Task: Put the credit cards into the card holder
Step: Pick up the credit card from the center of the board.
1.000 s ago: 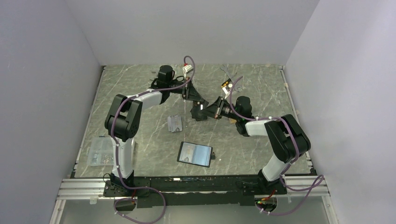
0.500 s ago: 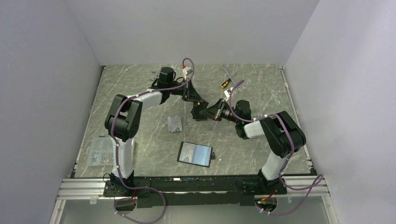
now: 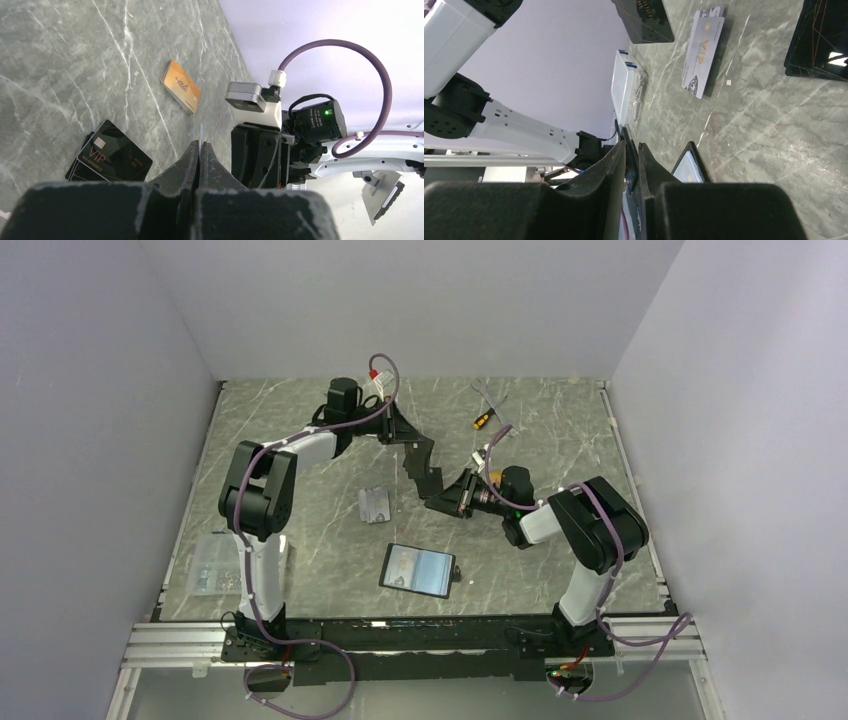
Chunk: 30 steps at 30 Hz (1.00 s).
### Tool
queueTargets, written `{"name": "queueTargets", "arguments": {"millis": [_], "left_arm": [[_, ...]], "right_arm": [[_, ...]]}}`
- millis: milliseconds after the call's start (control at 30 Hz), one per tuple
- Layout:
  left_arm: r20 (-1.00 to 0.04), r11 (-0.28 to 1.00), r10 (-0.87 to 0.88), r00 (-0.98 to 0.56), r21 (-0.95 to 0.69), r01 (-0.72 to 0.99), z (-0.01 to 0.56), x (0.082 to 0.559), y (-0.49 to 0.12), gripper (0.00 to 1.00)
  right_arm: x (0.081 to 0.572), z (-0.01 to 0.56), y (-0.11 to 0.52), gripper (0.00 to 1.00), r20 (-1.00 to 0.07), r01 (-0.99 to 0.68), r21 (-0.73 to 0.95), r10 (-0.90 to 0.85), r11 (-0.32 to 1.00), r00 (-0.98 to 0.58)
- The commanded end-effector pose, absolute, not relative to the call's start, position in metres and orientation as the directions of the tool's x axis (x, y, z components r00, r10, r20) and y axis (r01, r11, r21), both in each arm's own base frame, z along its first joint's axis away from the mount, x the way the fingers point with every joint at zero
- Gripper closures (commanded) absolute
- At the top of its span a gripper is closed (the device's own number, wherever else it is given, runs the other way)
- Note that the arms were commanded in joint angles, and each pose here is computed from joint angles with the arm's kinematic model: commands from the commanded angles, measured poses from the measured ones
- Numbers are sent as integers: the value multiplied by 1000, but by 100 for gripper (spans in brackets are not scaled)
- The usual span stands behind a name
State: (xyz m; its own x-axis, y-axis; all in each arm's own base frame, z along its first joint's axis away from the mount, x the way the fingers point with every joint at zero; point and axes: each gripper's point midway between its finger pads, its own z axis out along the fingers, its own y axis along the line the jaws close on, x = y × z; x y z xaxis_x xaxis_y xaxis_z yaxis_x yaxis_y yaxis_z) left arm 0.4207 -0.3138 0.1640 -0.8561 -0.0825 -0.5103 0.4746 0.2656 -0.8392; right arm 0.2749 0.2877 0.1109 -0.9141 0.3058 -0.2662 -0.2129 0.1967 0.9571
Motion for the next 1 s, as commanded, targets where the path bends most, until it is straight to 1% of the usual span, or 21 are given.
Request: {"name": "queueTargets", "arguments": {"millis": [0,133,233,367,667,767,967], "left_arm": [[-602,239,-97,-793,-787,568,187,426,-318,100],[-588,219,-93,-804,-799,560,185,420,-318,100],[-563,183,-87,-822,-820,542,186,413,-319,100],[-544,142,-82,-835,-836,530,192,402,-318,100],[-532,56,-62,-845,-847,529,210,374,-318,100],[-535,29,-43,-844,-845,534,216,364,-320,100],[-562,-75,4,-827,-825,560,235,344,-326,100]], "right_arm": [[278,130,290,80,-329,-295,943,306,152,-893],[289,133,288,78,-348,-304,935,310,182,-885],[299,135,278,73,-376,-316,922,335,222,-864],[309,149,267,72,-426,-355,901,356,248,-832],[313,178,269,68,-481,-423,876,349,231,-804],[315,178,268,67,-505,-434,861,343,265,-792],[324,181,265,66,-534,-440,840,348,317,-770]]}}
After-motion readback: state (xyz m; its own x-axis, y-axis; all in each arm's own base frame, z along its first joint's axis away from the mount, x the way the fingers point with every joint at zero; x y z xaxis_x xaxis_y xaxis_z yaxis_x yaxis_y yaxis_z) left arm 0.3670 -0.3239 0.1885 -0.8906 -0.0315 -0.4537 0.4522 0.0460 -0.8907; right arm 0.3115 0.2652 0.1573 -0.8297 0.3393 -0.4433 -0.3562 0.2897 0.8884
